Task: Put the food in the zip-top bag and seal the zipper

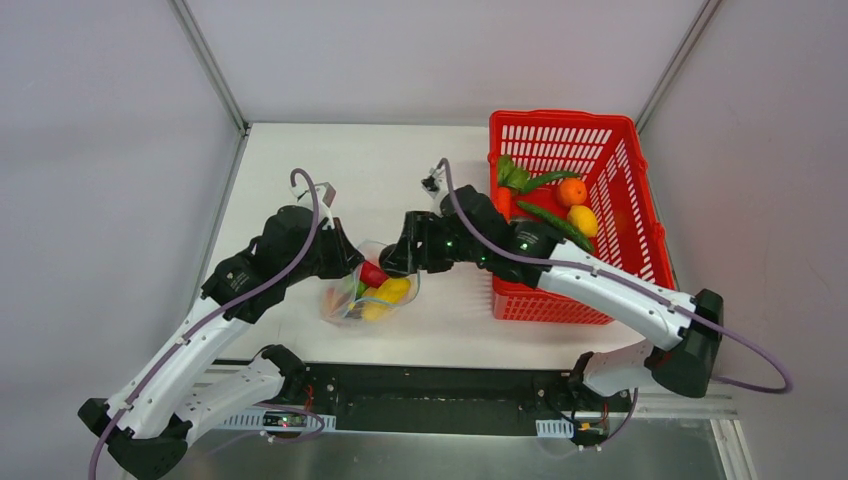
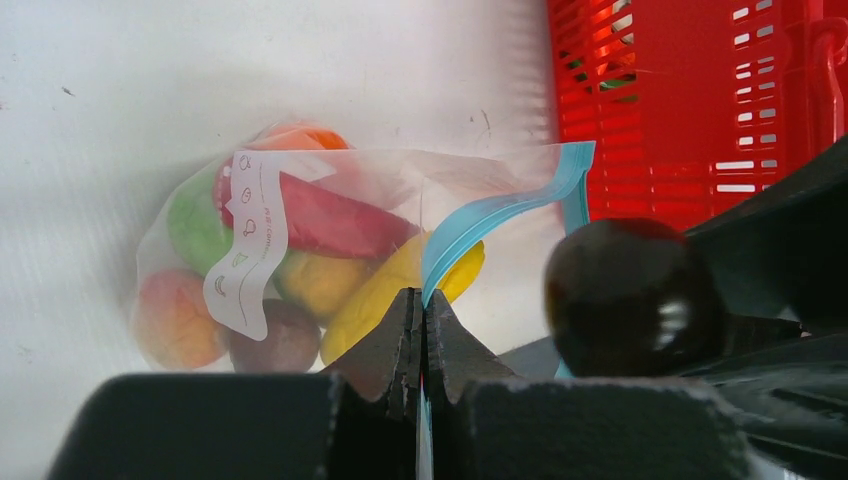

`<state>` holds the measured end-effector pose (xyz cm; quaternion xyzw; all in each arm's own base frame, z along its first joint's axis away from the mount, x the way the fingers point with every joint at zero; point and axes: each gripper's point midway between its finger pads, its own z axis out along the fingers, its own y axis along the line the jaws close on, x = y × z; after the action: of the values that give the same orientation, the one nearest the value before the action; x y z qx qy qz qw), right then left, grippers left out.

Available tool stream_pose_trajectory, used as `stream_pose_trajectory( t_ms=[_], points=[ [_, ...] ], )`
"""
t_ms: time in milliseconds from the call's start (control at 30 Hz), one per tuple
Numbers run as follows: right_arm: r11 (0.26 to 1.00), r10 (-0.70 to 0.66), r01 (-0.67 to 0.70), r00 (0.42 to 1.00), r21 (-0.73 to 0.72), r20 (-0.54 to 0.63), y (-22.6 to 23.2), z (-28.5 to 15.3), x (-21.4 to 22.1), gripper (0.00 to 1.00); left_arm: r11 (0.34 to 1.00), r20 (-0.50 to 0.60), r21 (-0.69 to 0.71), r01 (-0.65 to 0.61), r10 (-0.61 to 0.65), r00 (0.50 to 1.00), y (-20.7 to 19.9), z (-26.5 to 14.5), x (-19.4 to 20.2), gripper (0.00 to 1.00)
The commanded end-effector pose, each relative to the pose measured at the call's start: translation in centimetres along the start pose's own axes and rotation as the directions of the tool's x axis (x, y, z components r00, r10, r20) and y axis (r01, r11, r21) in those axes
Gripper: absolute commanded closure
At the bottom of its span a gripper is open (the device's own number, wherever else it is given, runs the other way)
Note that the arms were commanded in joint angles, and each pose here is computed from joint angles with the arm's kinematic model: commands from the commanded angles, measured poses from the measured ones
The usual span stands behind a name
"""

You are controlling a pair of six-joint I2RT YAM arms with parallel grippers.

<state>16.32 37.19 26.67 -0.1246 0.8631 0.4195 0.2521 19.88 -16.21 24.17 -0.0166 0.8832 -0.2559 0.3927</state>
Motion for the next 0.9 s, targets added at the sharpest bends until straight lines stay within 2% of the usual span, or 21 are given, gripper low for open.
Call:
stream_pose_trajectory(
  t_ms=[0, 167, 367, 667, 867],
  points=[
    [0.995, -0.1, 0.098, 0.994, 0.035, 0.045, 1.5, 1.8, -0.8, 0.58, 1.0, 0.055, 0.021, 0.02, -0.021, 0.998, -0.7, -1.1, -1.6, 1.0],
    [0.989, -0.119, 0.116, 0.992, 0.089, 0.037, 0.9, 4.1, -0.3, 0.54, 1.0, 0.071, 0.011, 0.027, -0.027, 0.997, -0.4, -1.3, -1.8, 1.0],
    [0.993, -0.116, 0.116, 0.993, 0.002, -0.03, 2.3, 5.4, 1.1, 0.47, 0.999, 0.091, -0.006, 0.033, -0.033, 0.995, 0.0, -1.6, -2.0, 1.0],
    [0.987, -0.128, 0.123, 0.991, -0.1, -0.048, 4.0, 4.8, 1.7, 0.29, 0.999, 0.105, -0.017, 0.038, -0.036, 0.994, 0.2, -1.8, -2.3, 1.0],
    [0.986, -0.125, 0.123, 0.992, -0.109, -0.015, 4.4, 4.1, 1.0, 0.25, 0.999, 0.106, -0.015, 0.041, -0.039, 0.994, 0.2, -1.7, -2.2, 1.0]
  ],
)
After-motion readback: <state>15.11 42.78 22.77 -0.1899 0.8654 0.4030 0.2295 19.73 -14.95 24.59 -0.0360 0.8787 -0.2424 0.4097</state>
